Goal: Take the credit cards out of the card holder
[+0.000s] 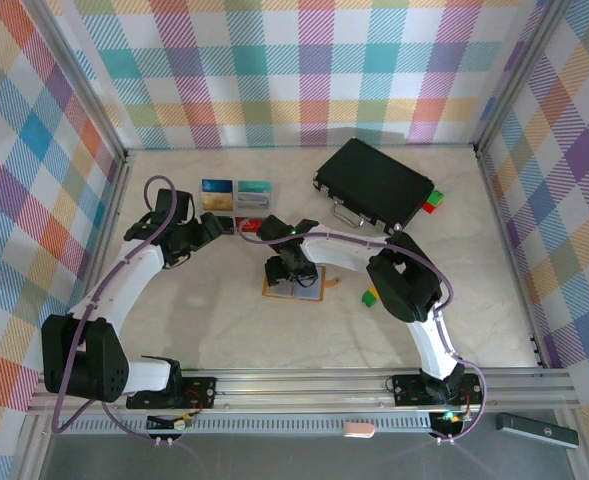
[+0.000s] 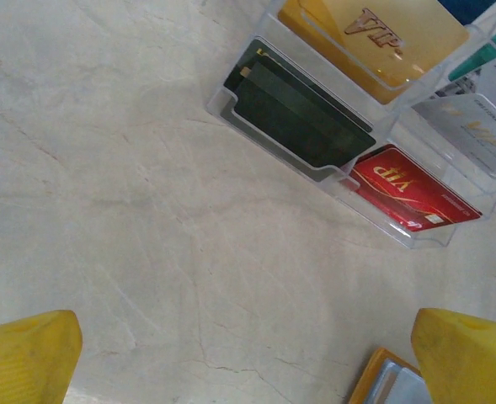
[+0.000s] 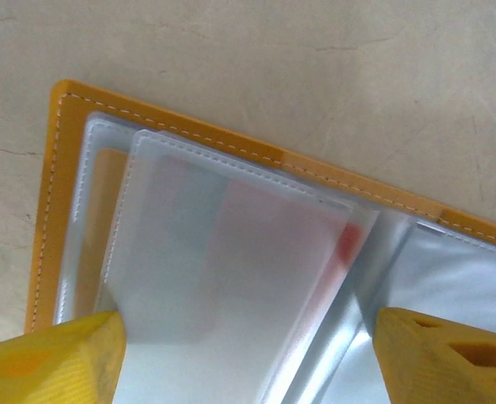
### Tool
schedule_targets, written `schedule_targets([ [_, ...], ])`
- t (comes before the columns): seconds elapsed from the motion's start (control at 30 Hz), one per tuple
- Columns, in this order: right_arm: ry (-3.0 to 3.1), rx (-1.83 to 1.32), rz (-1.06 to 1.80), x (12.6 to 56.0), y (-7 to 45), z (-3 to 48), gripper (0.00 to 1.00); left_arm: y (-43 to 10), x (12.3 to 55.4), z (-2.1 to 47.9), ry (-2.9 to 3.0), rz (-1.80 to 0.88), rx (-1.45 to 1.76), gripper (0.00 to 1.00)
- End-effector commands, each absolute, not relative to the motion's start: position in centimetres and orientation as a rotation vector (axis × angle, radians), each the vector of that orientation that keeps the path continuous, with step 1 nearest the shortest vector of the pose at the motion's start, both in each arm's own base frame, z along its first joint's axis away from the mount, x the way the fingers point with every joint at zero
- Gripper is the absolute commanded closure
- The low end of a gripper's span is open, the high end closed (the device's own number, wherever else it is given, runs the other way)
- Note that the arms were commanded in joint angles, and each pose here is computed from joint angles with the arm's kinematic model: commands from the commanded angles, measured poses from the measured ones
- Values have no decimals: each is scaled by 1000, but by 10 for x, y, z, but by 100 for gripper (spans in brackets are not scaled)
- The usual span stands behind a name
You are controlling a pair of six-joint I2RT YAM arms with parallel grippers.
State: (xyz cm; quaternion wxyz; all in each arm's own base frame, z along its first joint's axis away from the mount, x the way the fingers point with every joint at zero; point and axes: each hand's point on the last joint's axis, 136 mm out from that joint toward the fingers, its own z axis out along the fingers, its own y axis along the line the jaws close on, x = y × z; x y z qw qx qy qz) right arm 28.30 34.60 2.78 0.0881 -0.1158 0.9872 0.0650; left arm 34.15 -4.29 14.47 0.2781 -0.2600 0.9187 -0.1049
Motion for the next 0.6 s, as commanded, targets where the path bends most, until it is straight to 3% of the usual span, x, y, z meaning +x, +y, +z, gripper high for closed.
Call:
schedule_targets([
  [0.0, 3011, -330, 75, 271, 331, 9, 23, -48, 344, 148, 2442, -351, -658, 0],
  [0.13, 3039, -327, 58, 264, 324, -1, 25, -56, 344, 143, 2449, -412, -640, 0],
  [0.3, 3067, -319, 91, 256, 319, -10, 36, -66, 343, 134, 2474, -482, -638, 0],
  [0.57, 3035, -278, 273, 259, 320, -4, 49, -96, 341, 118, 2538, -676, -640, 13],
])
